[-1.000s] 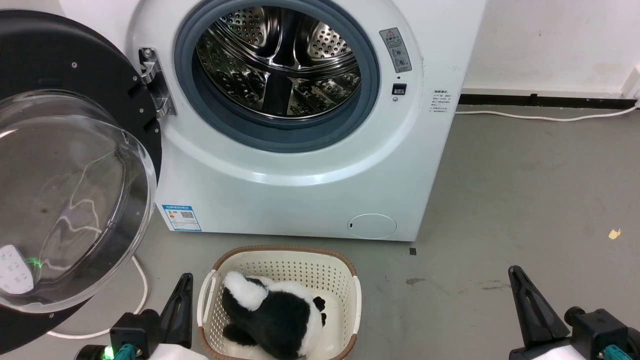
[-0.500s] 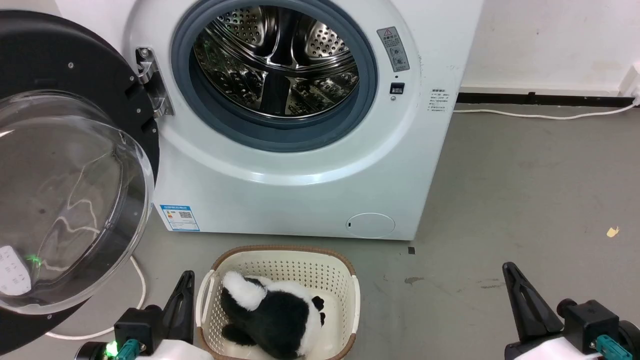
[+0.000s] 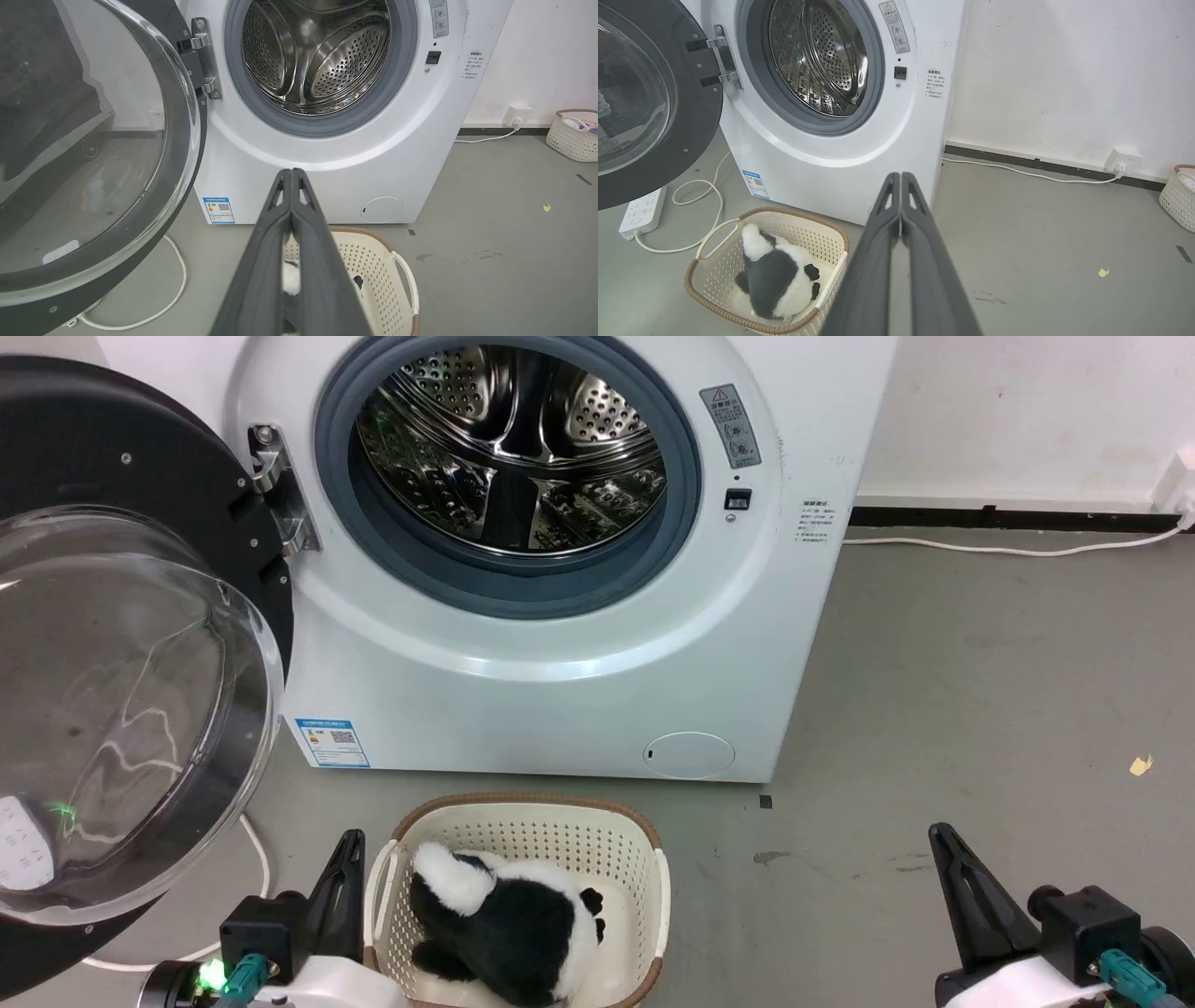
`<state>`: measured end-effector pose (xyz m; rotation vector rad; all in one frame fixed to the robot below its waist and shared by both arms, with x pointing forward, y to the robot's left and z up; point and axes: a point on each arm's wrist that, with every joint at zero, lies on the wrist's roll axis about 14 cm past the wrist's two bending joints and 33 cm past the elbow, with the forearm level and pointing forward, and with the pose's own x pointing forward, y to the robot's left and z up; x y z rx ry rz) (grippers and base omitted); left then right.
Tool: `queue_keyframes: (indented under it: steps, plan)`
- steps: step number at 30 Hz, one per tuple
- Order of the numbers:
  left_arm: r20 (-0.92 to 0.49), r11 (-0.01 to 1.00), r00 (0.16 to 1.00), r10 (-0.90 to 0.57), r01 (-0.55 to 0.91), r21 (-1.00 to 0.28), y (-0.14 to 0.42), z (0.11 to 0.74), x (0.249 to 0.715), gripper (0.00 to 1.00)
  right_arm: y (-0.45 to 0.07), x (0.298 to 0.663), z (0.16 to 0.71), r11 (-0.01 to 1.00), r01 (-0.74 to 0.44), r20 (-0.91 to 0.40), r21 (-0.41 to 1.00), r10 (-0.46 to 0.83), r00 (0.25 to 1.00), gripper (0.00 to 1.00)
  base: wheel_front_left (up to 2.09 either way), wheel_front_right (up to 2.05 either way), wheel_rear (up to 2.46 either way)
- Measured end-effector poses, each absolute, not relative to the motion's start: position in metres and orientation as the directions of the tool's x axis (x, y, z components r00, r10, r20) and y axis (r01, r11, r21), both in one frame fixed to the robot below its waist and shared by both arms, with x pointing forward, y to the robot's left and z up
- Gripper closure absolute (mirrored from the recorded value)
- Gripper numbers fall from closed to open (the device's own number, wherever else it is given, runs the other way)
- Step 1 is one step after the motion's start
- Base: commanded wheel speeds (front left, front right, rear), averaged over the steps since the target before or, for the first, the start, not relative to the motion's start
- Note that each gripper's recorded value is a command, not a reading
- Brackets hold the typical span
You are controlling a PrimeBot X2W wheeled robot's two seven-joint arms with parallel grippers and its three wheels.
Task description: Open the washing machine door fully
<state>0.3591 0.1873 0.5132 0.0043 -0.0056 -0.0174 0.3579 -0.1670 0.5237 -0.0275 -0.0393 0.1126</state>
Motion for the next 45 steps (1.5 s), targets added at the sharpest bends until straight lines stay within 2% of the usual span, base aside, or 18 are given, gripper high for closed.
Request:
queue_keyframes:
  steps: [45]
  plan:
    - [-0.019, 0.999, 1.000, 0.001, -0.001, 0.041, 0.179, 0.522, 0.369, 1.00, -0.161, 0.369, 0.524, 0.991, -0.129, -0.014, -0.044, 0.129, 0.992, 1.00, 0.00, 0.00, 0.00]
